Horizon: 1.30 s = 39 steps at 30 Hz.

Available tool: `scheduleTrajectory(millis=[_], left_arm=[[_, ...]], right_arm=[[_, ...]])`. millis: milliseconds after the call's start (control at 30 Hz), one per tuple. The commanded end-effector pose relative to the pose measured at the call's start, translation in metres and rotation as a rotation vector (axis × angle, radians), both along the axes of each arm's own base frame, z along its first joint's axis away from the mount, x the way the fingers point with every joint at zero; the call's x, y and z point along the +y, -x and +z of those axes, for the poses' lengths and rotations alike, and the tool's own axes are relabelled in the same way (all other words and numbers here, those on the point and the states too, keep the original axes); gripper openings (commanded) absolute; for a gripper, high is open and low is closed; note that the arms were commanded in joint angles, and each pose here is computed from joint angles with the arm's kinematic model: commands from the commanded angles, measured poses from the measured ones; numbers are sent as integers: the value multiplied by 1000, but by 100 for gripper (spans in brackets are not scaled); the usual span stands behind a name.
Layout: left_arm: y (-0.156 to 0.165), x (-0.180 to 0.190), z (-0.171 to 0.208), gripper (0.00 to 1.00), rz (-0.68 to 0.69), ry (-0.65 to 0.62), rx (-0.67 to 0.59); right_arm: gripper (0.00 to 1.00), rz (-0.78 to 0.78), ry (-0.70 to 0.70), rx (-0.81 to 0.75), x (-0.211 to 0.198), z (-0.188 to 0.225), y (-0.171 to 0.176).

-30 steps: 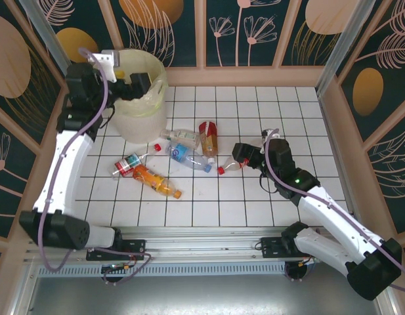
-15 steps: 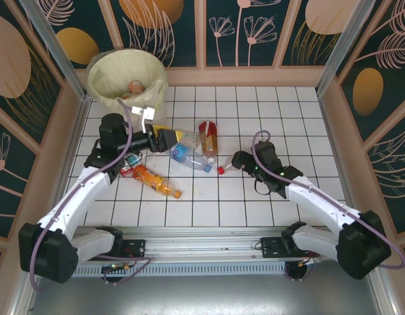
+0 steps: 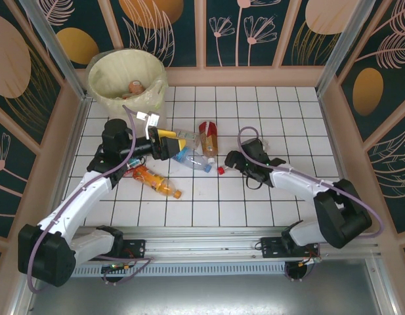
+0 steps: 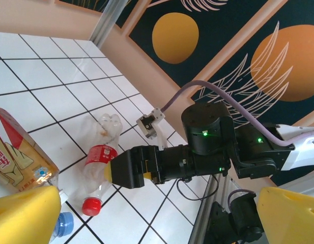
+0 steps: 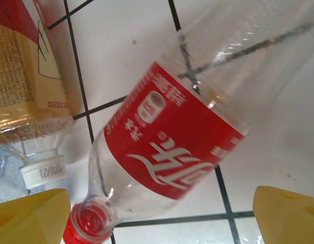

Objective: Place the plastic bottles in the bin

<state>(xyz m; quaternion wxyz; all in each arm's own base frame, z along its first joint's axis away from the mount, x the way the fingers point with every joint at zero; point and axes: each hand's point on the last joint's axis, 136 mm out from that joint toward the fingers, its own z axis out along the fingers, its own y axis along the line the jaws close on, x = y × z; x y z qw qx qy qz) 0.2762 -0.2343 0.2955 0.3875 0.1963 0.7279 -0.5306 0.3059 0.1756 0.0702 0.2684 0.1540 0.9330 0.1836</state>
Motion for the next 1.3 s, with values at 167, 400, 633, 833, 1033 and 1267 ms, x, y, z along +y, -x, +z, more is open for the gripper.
scheduleTrajectory(millis=[167, 400, 633, 833, 1033, 1267], left_arm=[[2, 3, 11, 99, 21, -23, -70], [3, 4, 11, 99, 22, -30, -75], [2, 4, 10, 99, 26, -35, -76], [0, 3, 7, 99, 26, -37, -65], [0, 3, 6, 99, 27, -40, -64], [-2, 2, 5, 99, 27, -43, -53]], right_arm=[[85, 19, 41, -46, 13, 5, -35], [80, 19, 99, -17, 12, -12, -43], [78, -17, 135, -12, -7, -19, -56], [79, 18, 156, -39, -13, -19, -66], [83, 7, 178, -21, -24, -27, -74], [75, 17, 213, -30, -27, -29, -79]])
